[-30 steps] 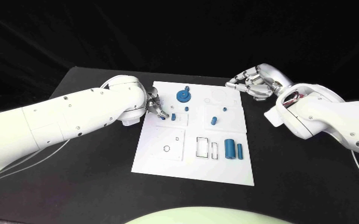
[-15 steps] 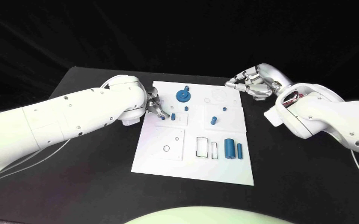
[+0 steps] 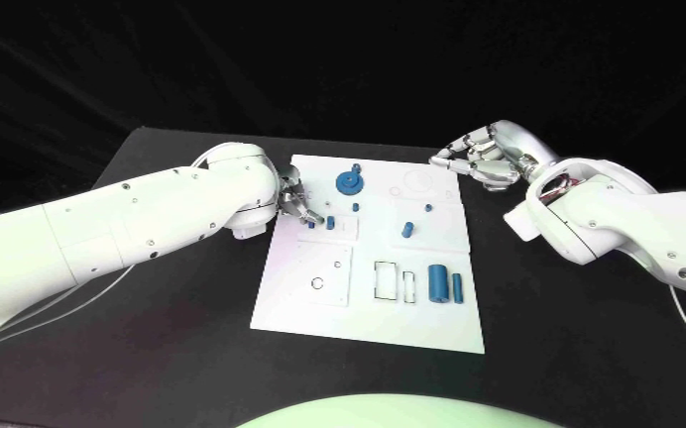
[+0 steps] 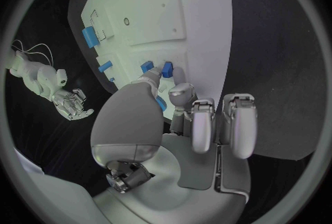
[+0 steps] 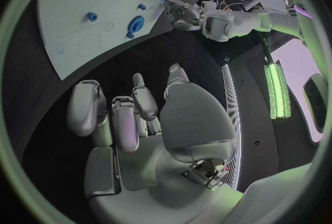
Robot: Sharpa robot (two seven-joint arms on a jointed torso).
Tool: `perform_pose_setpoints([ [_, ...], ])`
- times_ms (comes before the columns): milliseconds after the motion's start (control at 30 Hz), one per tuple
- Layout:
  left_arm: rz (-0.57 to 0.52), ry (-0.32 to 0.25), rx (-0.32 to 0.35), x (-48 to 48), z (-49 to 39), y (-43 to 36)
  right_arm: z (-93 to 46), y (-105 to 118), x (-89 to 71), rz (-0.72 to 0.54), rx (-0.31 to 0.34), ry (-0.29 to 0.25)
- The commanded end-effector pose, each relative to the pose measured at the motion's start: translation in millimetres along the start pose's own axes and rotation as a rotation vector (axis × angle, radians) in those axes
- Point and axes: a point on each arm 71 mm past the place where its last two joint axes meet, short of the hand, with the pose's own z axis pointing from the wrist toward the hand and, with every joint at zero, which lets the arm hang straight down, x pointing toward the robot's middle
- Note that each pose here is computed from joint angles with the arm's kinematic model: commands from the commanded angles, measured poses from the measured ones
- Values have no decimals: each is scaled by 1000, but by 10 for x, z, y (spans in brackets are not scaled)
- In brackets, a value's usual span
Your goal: Assemble the parts on the task board
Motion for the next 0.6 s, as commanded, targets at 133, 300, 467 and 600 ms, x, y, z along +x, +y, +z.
perform_pose_setpoints([
  [133,-5,-5,-32,0,-12,15,-1,10,7,-7,-12,4],
  [300,-83,-21,-8,-10,-25,8,2,12,9,-7,-13,4],
  [467,-184,-48,19,-40,-37,13,5,11,11,-8,-14,4],
  [600,-226,-67,28,-67,-45,20,6,11,13,-8,-14,4],
])
